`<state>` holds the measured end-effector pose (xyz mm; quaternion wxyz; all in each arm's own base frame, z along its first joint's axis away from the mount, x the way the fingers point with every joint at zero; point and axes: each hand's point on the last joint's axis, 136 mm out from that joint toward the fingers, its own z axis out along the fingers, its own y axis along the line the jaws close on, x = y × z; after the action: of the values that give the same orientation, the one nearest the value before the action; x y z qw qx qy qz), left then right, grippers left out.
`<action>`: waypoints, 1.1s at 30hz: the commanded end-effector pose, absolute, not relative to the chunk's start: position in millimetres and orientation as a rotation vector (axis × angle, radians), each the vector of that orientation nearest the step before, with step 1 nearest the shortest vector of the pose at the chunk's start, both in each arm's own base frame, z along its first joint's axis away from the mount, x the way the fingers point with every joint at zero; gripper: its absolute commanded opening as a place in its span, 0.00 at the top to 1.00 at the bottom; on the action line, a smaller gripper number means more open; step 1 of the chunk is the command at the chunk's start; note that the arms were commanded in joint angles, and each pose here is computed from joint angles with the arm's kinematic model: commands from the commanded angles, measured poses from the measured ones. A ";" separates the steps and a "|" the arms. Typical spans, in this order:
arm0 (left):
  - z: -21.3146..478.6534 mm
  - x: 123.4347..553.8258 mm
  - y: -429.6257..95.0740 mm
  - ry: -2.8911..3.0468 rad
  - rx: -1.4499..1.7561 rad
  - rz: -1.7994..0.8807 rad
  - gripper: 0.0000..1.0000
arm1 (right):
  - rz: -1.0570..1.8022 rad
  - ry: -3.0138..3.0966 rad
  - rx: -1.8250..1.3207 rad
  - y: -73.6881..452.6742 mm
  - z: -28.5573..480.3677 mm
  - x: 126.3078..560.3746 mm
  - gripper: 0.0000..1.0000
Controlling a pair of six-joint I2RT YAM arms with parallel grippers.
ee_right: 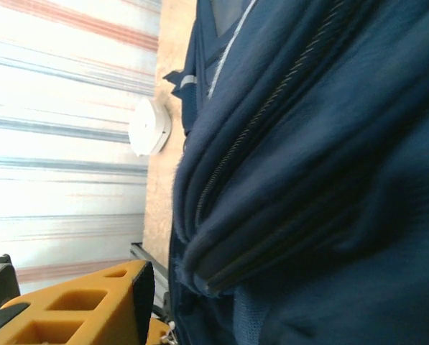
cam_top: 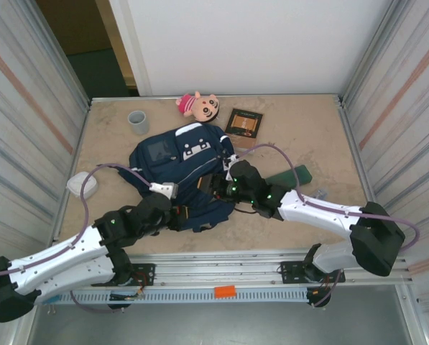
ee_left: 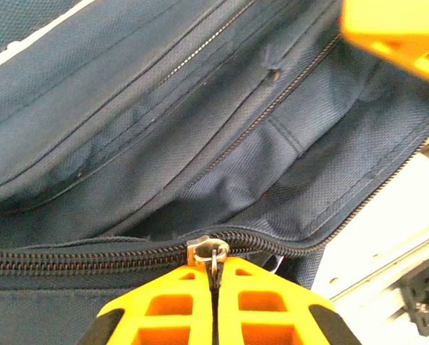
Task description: Pack the student bag
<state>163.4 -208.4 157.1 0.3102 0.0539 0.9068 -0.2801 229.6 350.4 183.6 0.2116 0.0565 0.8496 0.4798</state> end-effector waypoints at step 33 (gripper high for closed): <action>158.4 152.2 -192.4 2.558 0.246 -0.793 1.00 | 1.218 2.294 -0.287 313.0 218.1 266.3 1.00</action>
<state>158.8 -212.8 173.6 0.2250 0.0200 0.9026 -0.3664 257.9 327.9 189.8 0.2409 -0.0998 0.8638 0.4310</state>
